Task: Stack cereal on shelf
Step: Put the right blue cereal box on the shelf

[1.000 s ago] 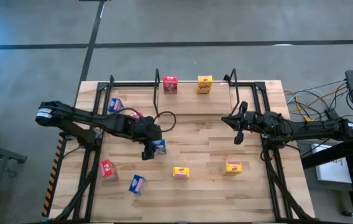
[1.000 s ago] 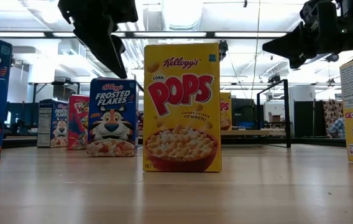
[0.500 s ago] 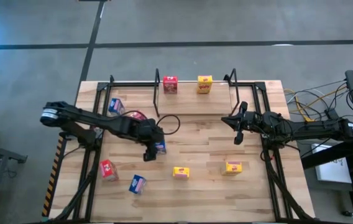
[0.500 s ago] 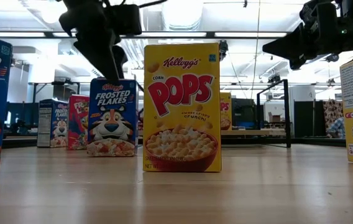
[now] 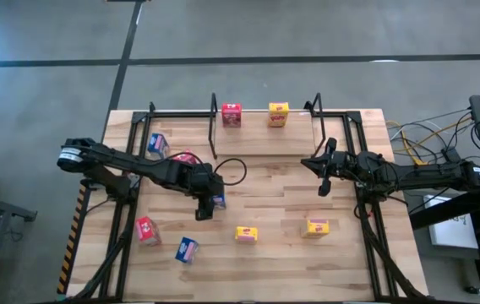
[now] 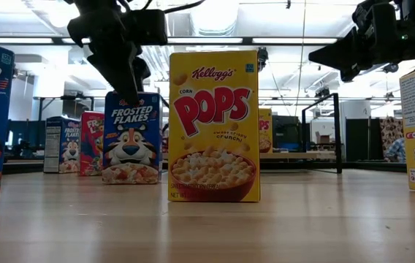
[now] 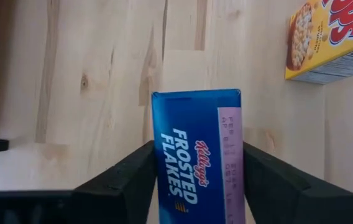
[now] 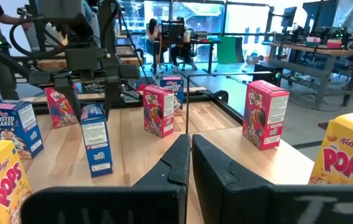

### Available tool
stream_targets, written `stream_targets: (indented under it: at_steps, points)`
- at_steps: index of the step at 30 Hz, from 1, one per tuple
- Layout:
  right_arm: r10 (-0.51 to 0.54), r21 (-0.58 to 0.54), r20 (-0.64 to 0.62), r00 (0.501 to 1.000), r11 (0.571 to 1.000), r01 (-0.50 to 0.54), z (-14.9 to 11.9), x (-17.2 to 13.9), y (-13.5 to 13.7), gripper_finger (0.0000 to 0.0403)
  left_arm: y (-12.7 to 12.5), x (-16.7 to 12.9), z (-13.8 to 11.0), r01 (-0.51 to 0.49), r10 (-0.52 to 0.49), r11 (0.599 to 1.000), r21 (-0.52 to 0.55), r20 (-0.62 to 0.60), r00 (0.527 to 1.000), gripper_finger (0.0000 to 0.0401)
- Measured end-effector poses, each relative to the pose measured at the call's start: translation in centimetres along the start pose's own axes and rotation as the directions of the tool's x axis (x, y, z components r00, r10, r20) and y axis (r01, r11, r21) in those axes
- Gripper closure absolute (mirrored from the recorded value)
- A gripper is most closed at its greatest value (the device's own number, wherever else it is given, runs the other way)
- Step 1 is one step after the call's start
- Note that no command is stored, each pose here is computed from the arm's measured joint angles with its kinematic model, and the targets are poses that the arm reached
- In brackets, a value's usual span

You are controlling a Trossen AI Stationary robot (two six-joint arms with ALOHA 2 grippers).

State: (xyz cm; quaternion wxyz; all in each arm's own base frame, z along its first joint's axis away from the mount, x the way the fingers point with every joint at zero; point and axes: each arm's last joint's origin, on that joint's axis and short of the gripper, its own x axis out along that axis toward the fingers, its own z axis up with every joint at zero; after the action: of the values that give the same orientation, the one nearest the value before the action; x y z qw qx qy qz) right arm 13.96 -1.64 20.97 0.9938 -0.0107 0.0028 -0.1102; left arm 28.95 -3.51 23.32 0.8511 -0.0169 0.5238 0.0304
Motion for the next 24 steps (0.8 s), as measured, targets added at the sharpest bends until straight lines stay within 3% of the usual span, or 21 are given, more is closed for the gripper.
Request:
stream_targets:
  at_steps: [10, 19, 24]
  points:
    - [0.0, -0.004, 0.0, 1.0, 1.0, 0.0, 0.0, 0.0, 0.0, 0.0394, 0.0, 0.0, 0.0, 0.0, 0.0, 1.0, -0.005, 0.0, 1.0, 0.0268]
    - [0.0, -0.005, -0.001, 1.0, 1.0, 0.0, 0.0, 0.0, 0.0, 0.0394, 0.0, -0.1, 0.1, 0.001, -0.001, 1.0, -0.008, 0.004, 1.0, 0.0274]
    - [0.0, -0.005, -0.004, 1.0, 1.0, 0.0, 0.0, 0.0, 0.0, 0.0394, -0.2, -1.3, 1.5, 0.011, -0.012, 1.0, 0.022, 0.062, 0.998, 0.0274]
